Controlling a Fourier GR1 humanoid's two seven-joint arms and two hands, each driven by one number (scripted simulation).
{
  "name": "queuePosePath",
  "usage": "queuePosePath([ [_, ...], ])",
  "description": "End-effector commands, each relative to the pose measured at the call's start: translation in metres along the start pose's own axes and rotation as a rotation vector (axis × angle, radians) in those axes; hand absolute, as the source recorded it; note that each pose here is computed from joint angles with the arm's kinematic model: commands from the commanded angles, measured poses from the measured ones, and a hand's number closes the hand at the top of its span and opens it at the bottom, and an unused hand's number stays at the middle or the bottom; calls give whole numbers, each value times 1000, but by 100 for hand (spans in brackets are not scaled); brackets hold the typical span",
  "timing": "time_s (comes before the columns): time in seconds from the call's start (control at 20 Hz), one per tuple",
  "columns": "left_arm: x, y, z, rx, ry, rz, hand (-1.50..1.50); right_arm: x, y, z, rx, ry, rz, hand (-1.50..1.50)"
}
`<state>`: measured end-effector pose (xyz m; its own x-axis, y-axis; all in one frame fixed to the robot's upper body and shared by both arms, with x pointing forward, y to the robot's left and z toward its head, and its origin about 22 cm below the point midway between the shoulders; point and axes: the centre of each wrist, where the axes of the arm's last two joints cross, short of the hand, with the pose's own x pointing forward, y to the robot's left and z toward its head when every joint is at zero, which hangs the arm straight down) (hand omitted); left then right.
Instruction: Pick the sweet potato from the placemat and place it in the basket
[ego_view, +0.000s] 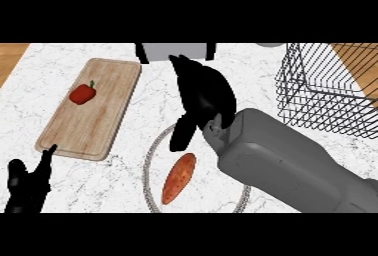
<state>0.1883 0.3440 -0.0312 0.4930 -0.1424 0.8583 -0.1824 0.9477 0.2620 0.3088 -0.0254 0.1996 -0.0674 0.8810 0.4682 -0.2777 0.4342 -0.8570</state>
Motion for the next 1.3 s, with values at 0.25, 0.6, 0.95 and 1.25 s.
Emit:
queuePosePath([
  [0.25, -21, -41, 10, -112, 96, 59, 0, 33, -49, 40, 146, 123, 141, -150],
  [0.6, -12, -35, 2, -120, 63, 66, 0, 22, -58, 55, 171, 138, 106, -150],
  [0.95, -32, -33, 15, -135, 75, 56, 0, 9, -33, 61, 166, 130, 48, -150],
  [1.25, -6, -38, -5, -143, 62, 48, 0, 0, 9, 55, 170, 161, 73, -150],
])
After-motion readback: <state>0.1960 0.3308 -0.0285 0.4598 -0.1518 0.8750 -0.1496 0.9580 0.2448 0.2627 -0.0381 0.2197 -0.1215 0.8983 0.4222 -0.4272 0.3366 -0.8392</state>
